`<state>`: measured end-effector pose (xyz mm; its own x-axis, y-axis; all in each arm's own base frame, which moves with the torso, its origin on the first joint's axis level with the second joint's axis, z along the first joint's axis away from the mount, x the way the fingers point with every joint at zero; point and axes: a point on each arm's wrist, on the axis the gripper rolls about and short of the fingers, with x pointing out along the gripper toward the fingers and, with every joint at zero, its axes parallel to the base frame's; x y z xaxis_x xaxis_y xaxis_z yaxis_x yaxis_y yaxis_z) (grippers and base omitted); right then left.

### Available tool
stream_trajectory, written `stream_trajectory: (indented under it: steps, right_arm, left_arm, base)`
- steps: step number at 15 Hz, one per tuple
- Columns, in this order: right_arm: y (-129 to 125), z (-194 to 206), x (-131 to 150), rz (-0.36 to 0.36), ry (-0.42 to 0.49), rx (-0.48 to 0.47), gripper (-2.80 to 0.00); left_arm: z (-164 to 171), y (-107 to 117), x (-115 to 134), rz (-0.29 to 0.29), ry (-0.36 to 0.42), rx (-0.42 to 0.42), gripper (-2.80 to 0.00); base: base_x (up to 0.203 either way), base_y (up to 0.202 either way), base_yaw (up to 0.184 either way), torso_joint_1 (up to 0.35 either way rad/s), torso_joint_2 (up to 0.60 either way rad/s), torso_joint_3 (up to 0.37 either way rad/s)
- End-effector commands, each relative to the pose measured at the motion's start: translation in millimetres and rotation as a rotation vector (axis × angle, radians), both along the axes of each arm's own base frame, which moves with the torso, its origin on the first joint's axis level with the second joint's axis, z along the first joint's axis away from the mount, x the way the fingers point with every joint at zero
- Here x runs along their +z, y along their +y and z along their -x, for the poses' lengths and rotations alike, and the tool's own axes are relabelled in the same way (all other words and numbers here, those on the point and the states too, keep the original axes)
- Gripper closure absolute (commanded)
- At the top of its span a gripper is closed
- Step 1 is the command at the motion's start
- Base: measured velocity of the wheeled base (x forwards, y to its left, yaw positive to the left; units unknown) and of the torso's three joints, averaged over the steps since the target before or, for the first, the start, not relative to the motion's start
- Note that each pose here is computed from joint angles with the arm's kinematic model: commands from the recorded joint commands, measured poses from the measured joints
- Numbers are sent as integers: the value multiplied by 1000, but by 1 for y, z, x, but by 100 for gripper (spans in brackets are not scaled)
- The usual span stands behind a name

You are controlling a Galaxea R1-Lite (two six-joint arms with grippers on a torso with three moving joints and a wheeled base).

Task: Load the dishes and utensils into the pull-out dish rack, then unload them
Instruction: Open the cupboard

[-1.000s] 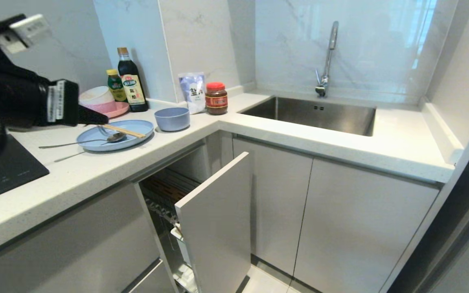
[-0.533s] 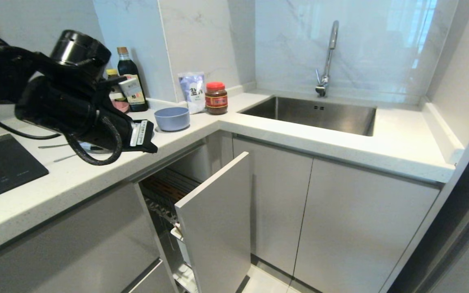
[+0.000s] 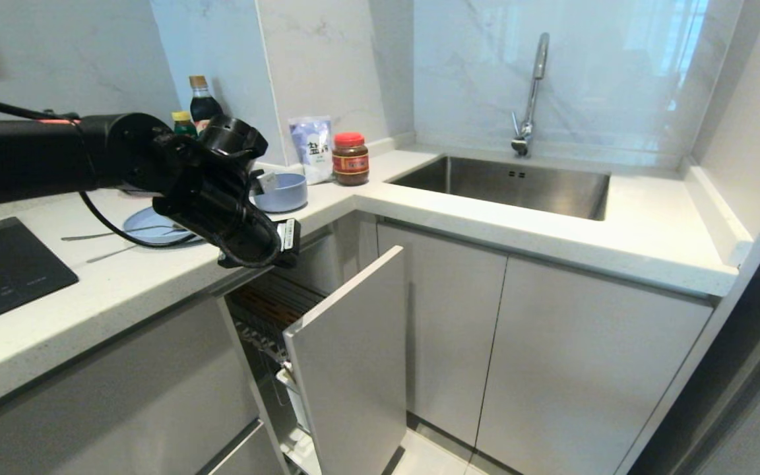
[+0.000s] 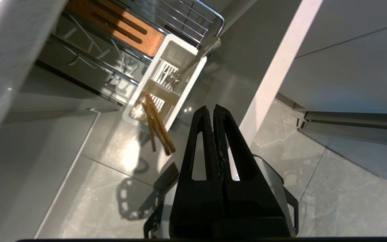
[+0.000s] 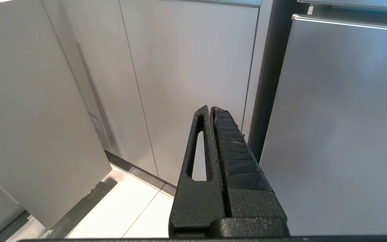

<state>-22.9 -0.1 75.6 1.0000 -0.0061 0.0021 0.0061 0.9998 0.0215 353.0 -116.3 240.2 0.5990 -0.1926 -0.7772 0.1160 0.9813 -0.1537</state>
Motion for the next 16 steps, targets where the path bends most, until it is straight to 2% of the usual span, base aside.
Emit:
stream_trajectory:
  steps: [1,10,16]
  right_arm:
    - [0,0,0,0,-1,0,0]
    - [0,0,0,0,-1,0,0]
    - [0,0,0,0,-1,0,0]
  left_arm:
    - [-14,-7,-18,-7,42,3,0]
    - [-20,-34,-43,-2,107,-14,0]
    - [-9,-58,-46,19,130,-34,0]
  base:
    - [0,0,0,0,0,0]
    - [0,0,0,0,0,0]
    - [0,0,0,0,0,0]
